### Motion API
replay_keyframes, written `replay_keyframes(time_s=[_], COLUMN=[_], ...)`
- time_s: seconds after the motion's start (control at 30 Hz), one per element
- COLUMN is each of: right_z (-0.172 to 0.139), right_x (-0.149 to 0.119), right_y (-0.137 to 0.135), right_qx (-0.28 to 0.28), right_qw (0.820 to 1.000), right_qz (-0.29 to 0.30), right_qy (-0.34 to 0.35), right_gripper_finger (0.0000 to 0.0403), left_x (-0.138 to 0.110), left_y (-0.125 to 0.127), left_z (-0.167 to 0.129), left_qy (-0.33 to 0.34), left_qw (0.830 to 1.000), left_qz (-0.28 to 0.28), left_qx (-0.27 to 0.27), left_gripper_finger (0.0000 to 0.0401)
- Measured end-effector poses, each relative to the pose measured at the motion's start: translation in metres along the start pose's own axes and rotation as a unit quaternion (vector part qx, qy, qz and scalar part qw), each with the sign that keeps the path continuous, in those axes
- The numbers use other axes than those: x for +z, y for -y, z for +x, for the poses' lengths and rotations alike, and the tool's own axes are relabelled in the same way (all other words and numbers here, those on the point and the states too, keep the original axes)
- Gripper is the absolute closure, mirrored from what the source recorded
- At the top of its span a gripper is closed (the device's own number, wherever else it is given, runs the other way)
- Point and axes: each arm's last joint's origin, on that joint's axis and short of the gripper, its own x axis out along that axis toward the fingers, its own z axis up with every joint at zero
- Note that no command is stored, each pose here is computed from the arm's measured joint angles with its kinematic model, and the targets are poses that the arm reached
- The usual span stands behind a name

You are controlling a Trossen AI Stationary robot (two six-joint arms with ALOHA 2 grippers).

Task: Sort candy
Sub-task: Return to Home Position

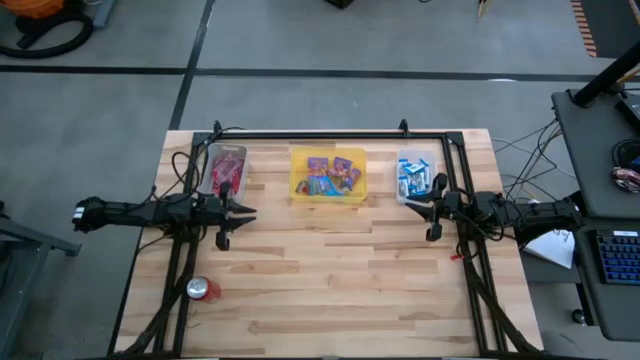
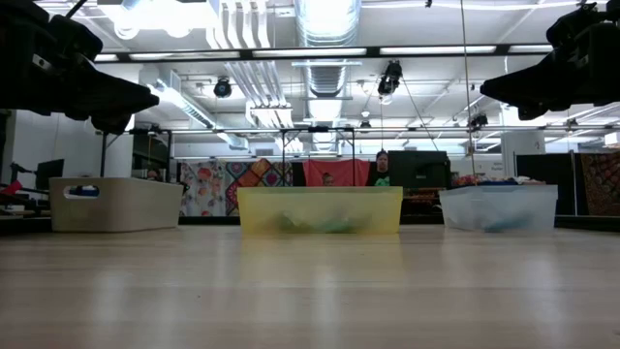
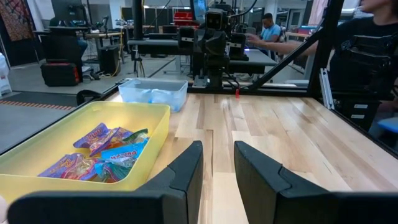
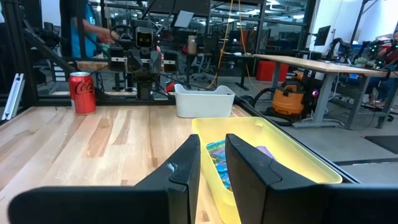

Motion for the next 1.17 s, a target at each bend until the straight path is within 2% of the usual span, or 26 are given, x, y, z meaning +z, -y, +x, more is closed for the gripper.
replay_keyframes(time_s=[0.53, 0.93, 1.17], right_z=[0.0000, 0.0000, 0.0000], right_x=[0.0000, 0.0000, 0.0000], right_y=[0.0000, 0.0000, 0.0000], right_qx=[0.000, 0.000, 0.000], right_qw=[1.000, 1.000, 1.000], right_qz=[0.000, 0.000, 0.000], right_qy=[0.000, 0.000, 0.000], right_gripper_finger=[0.0316, 0.0334, 0.0329], left_x=[0.0000, 0.0000, 0.0000], left_y=[0.0000, 0.0000, 0.0000], left_z=[0.0000, 0.0000, 0.0000], left_qy=[0.000, 0.000, 0.000], left_qw=[1.000, 1.000, 1.000], left_qz=[0.000, 0.000, 0.000], left_qx=[0.000, 0.000, 0.000], left_gripper_finger=[0.0325, 0.0325, 0.0325])
